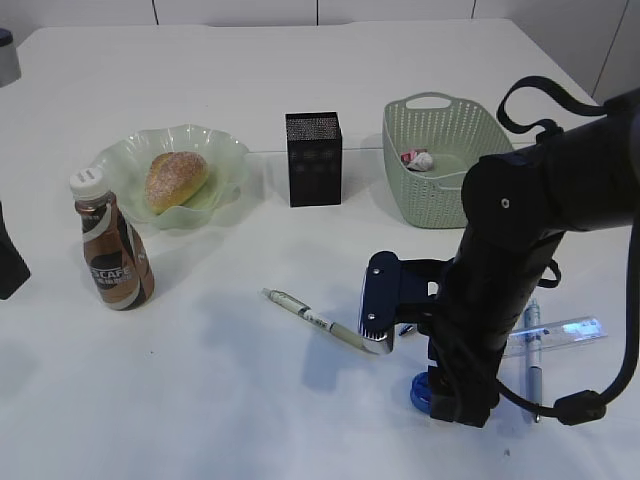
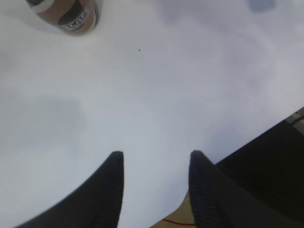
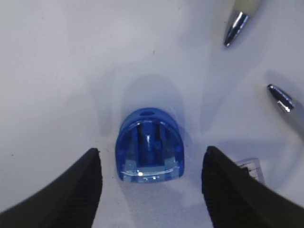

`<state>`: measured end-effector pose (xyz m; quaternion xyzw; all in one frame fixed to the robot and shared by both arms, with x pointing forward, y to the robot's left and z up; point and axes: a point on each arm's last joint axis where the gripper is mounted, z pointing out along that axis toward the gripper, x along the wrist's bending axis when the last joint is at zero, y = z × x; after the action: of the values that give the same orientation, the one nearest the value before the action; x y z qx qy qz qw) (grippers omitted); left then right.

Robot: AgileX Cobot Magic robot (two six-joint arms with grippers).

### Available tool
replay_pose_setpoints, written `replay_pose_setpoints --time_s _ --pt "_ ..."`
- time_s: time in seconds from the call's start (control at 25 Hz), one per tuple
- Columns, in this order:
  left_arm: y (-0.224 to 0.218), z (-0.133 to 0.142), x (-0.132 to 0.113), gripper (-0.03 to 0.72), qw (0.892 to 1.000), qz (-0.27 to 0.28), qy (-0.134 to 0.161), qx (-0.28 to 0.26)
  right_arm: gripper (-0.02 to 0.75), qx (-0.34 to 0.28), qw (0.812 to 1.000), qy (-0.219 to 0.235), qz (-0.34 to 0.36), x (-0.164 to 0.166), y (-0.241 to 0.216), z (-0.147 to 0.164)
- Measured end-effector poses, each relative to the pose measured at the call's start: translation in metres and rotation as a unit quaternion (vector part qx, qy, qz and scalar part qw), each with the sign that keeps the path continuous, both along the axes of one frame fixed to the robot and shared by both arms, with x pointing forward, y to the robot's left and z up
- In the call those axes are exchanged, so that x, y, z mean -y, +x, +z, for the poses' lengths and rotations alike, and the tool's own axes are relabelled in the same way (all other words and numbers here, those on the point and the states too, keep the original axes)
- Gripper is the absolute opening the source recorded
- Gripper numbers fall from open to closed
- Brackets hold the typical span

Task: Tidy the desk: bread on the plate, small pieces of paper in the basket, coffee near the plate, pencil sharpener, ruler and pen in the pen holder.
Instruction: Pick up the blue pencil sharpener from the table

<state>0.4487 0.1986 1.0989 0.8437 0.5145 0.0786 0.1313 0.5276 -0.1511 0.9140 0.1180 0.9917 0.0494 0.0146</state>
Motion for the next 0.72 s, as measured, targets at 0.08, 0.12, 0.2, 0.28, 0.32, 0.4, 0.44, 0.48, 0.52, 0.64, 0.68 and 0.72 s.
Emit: replay_pose_setpoints --time_s 0.08,0.12,0.2,0.28,0.32,0.4,0.44,0.48,0.52,0.64,0.68,0.72 --pt "0.0 0.0 0.0 0.31 1.0 0.0 0.0 0.0 0.52 0.0 1.0 0.0 0.0 0.0 0.0 0.0" --pt "0.0 0.0 0.0 0.31 1.0 0.0 0.0 0.0 0.52 0.0 1.0 0.0 0.0 0.0 0.0 0.0" --pt "0.0 0.0 0.0 0.31 1.0 0.0 0.0 0.0 0.52 -0.001 1.0 -0.001 0.0 0.0 0.0 -0.001" --pt "0.0 0.0 0.0 0.309 1.0 0.0 0.0 0.0 0.52 -0.005 1.0 -0.002 -0.001 0.0 0.0 -0.004" --pt "0.0 0.0 0.0 0.308 1.0 0.0 0.0 0.0 0.52 -0.005 1.0 -0.002 -0.001 0.0 0.0 -0.004" --pt "0.0 0.0 0.0 0.305 1.0 0.0 0.0 0.0 0.52 -0.012 1.0 -0.005 -0.001 0.0 0.0 -0.009" --pt "0.0 0.0 0.0 0.305 1.0 0.0 0.0 0.0 0.52 -0.014 1.0 -0.004 -0.002 -0.001 0.001 -0.011" --pt "0.0 0.0 0.0 0.305 1.0 0.0 0.0 0.0 0.52 -0.014 1.0 -0.004 -0.002 -0.001 0.001 -0.011" --pt "0.0 0.0 0.0 0.305 1.0 0.0 0.0 0.0 0.52 -0.016 1.0 -0.001 -0.006 -0.001 0.001 -0.011" --pt "0.0 0.0 0.0 0.304 1.0 0.0 0.0 0.0 0.52 -0.014 1.0 0.0 -0.007 -0.002 0.001 -0.011" --pt "0.0 0.0 0.0 0.304 1.0 0.0 0.0 0.0 0.52 -0.013 1.0 0.001 -0.008 -0.002 0.001 -0.011" --pt "0.0 0.0 0.0 0.304 1.0 0.0 0.0 0.0 0.52 -0.013 1.0 0.001 -0.008 -0.002 0.001 -0.011"
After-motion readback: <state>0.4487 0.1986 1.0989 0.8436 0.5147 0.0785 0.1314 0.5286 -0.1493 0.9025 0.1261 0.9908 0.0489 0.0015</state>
